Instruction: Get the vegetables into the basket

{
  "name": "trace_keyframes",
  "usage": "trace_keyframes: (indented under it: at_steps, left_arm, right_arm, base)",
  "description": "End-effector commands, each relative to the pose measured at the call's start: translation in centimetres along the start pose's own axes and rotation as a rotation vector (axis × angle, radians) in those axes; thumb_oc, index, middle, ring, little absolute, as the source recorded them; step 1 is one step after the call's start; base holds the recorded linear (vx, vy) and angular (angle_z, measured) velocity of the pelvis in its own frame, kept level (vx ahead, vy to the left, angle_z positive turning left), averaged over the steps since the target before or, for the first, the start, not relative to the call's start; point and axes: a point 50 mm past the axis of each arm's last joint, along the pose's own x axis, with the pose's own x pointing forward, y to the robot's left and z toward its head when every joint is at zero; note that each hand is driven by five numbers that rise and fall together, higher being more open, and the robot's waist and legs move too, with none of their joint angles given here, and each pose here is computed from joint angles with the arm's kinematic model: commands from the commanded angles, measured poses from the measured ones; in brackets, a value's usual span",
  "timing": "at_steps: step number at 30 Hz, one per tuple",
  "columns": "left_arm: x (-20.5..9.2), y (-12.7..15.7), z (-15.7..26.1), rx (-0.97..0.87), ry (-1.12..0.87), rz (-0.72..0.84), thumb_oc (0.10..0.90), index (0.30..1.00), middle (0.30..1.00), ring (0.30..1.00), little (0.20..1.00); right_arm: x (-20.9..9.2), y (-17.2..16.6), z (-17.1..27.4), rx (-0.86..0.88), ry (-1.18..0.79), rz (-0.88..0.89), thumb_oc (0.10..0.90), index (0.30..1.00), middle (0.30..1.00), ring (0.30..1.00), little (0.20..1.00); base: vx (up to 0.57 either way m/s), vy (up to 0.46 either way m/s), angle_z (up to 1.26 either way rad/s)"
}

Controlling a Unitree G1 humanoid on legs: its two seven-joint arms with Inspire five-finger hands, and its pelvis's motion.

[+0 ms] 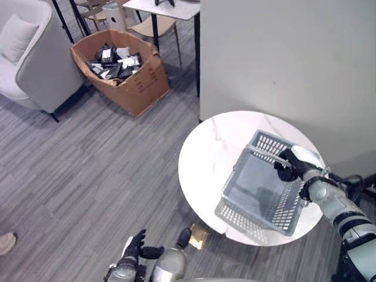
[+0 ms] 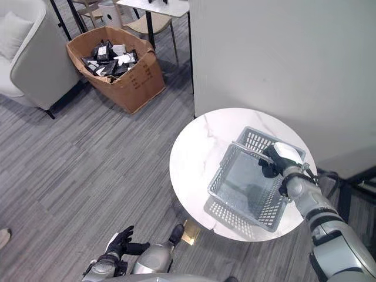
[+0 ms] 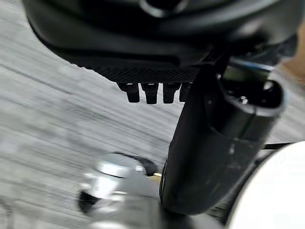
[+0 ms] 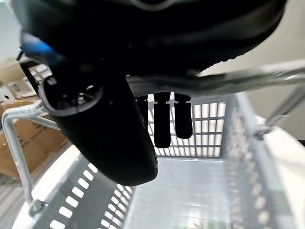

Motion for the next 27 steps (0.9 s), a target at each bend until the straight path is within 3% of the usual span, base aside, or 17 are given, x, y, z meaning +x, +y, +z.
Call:
trace_keyframes:
  at_steps: [1,8,17,27]
  left_arm:
    - [0.1,1.3,0.0,0.055,0.001,0.022,0.9,1.0,1.0,1.0,1.0]
    - [0.0,2.0,-0.4,0.029,0.015,0.042,0.9,1.0,1.0,1.0,1.0]
    - [-0.5,2.4,-2.4,-0.002,0.088,0.06,0.9,1.0,1.0,1.0,1.0]
    - [-0.7,2.9,-2.8,-0.001,0.096,0.061,0.9,1.0,1.0,1.0,1.0]
  right_arm:
    - [0.1,-2.5,0.9,0.031,-0.062,-0.133,0.4,0.3,0.3,0.3,0.3]
    - [-3.2,-1.5,-4.4,0.121,0.106,-0.189,0.4,0.3,0.3,0.3,0.3]
    - [-5.4,0.2,-7.3,0.194,0.214,-0.175,0.4,0.3,0.3,0.3,0.3]
    - [-5.3,1.3,-8.0,0.211,0.266,-0.127,0.4,0.3,0.3,0.3,0.3]
  base:
    - [0.01,-0.021,0.29]
    - [-0.01,0.003,0.3]
    - [-0.02,-0.001,0.13]
    - [-0.01,-0.002,0.15]
